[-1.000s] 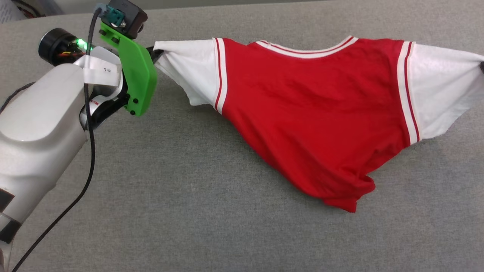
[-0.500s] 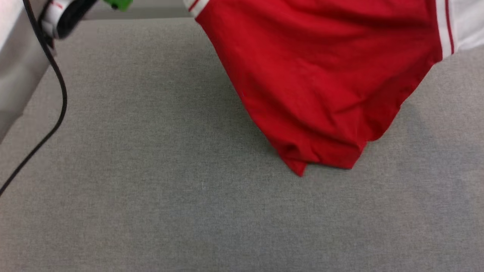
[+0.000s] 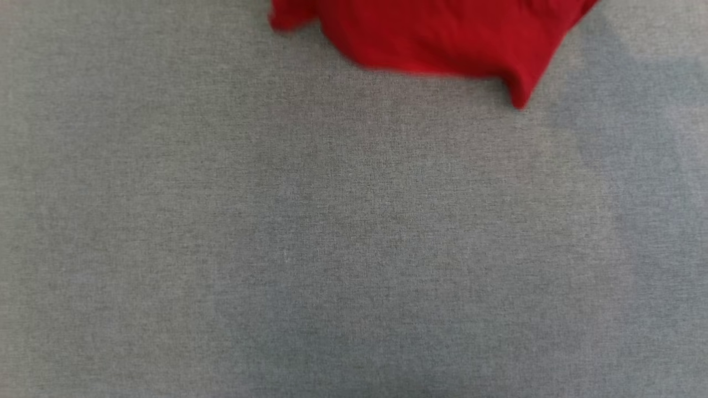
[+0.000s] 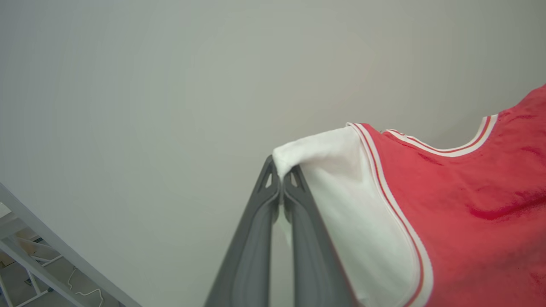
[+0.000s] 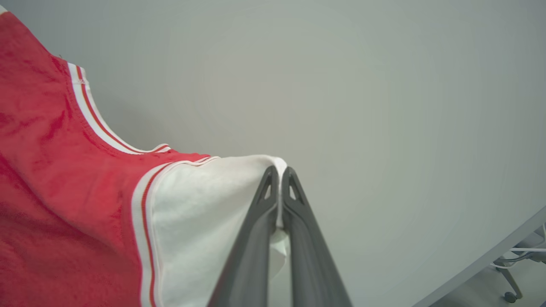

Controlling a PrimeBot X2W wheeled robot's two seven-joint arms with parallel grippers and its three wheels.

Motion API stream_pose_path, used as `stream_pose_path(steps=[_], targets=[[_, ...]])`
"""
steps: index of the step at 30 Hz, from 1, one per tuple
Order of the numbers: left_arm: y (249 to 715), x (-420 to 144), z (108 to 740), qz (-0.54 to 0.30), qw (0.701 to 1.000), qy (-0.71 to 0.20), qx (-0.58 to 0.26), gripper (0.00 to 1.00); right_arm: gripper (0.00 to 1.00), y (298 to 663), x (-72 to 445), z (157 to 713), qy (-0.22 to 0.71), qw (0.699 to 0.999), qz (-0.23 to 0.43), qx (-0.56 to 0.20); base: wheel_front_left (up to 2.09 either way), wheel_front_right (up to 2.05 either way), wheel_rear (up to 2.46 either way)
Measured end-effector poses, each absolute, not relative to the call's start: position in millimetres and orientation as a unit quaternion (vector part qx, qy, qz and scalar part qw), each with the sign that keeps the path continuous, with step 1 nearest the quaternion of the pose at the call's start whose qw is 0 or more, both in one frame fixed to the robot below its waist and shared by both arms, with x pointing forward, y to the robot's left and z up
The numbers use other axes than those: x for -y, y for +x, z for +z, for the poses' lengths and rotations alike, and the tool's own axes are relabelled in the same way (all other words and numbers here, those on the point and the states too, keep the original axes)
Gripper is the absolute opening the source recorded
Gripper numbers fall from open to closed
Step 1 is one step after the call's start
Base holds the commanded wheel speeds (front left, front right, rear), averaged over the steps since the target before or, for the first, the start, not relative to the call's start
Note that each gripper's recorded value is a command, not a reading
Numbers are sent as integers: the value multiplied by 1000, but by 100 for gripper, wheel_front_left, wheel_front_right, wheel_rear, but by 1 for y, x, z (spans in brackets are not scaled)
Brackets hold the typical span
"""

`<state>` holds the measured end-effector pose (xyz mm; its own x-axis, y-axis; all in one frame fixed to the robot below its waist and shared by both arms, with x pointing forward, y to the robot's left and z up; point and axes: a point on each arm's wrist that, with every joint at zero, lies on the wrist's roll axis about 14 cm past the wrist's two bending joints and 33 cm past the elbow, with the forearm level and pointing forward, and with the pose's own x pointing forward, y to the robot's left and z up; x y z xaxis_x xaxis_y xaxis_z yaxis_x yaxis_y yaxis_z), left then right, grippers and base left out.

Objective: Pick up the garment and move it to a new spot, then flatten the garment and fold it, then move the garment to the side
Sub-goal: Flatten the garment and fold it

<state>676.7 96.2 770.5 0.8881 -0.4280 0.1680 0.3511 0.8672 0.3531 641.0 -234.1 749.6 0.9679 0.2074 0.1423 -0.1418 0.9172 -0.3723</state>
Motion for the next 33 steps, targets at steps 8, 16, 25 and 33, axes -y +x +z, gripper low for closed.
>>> stream_pose_path(steps=[8, 16, 25, 33], targets=[[697, -107, 793, -180, 957, 165, 158, 0, 0, 667, 229, 786, -196, 967, 73, 143, 0, 0, 0], [715, -113, 766, -178, 962, 152, 137, 0, 0, 687, 223, 756, -209, 968, 82, 112, 0, 0, 0], [712, -118, 662, -199, 970, 128, 61, 0, 0, 676, 205, 653, -157, 977, 137, 35, 0, 0, 0], [656, -123, 571, -222, 972, 78, -6, 0, 0, 620, 192, 572, -100, 978, 182, -27, 0, 0, 0]])
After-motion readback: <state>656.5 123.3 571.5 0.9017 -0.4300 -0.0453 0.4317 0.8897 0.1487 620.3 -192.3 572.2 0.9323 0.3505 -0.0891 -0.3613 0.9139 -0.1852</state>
